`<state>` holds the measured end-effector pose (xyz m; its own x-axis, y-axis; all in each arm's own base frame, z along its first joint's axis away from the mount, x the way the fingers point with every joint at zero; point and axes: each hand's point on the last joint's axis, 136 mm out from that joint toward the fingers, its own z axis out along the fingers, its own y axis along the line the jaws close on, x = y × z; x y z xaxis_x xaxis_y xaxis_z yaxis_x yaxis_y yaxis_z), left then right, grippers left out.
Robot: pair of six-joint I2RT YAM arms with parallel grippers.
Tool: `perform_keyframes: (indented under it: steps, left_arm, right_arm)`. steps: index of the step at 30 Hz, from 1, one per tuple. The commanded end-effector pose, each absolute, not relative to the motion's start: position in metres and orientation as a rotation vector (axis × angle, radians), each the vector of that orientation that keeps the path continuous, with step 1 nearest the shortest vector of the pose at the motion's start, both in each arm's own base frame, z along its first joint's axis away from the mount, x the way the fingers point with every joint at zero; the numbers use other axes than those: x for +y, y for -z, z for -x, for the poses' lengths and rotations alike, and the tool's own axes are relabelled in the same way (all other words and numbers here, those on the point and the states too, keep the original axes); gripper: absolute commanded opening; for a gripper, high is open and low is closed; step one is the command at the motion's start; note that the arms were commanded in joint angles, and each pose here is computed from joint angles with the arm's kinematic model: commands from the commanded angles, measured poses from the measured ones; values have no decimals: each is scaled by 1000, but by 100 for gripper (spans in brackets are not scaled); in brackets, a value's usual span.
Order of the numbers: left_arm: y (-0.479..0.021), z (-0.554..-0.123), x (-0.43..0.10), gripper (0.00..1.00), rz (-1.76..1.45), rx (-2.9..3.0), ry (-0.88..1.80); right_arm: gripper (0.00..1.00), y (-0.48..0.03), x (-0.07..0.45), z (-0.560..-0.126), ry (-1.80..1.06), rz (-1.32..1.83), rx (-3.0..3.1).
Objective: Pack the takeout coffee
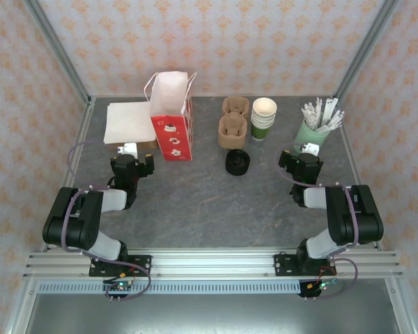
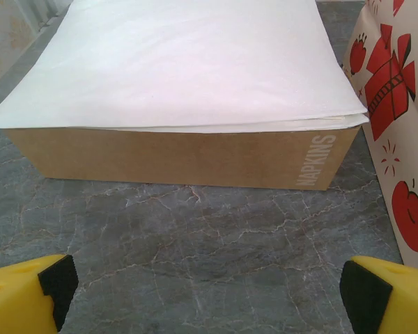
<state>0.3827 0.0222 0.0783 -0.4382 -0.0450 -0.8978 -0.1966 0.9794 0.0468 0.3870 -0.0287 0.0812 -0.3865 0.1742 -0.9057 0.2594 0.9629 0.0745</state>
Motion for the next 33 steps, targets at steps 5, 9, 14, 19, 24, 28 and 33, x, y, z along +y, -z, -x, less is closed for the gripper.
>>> perform_keyframes:
  steps: [5, 9, 14, 19, 24, 28, 33]
  left_arm:
    - [-94, -392, 28, 100, 184, 1963, -196]
    - [-94, -392, 28, 100, 184, 1964, -195]
    - [-94, -392, 28, 100, 186, 1964, -193]
    - [-94, -392, 28, 100, 184, 1964, -194]
    - [-107, -381, 36, 100, 242, 1901, -218]
    - [-134, -361, 44, 100, 308, 1897, -234]
    - [-168, -332, 53, 100, 459, 1906, -209]
  right_arm:
    - [99, -89, -30, -393, 93, -300, 1953]
    - [99, -89, -30, -393, 93, -301, 1951]
    - [99, -88, -30, -393, 93, -303, 1955]
    - [99, -89, -30, -393, 93, -304, 1953]
    - [99, -100, -39, -386, 122, -361, 1908]
    - [99, -125, -45, -369, 149, -393, 1907]
    - [99, -155, -46, -338, 105, -480, 1929]
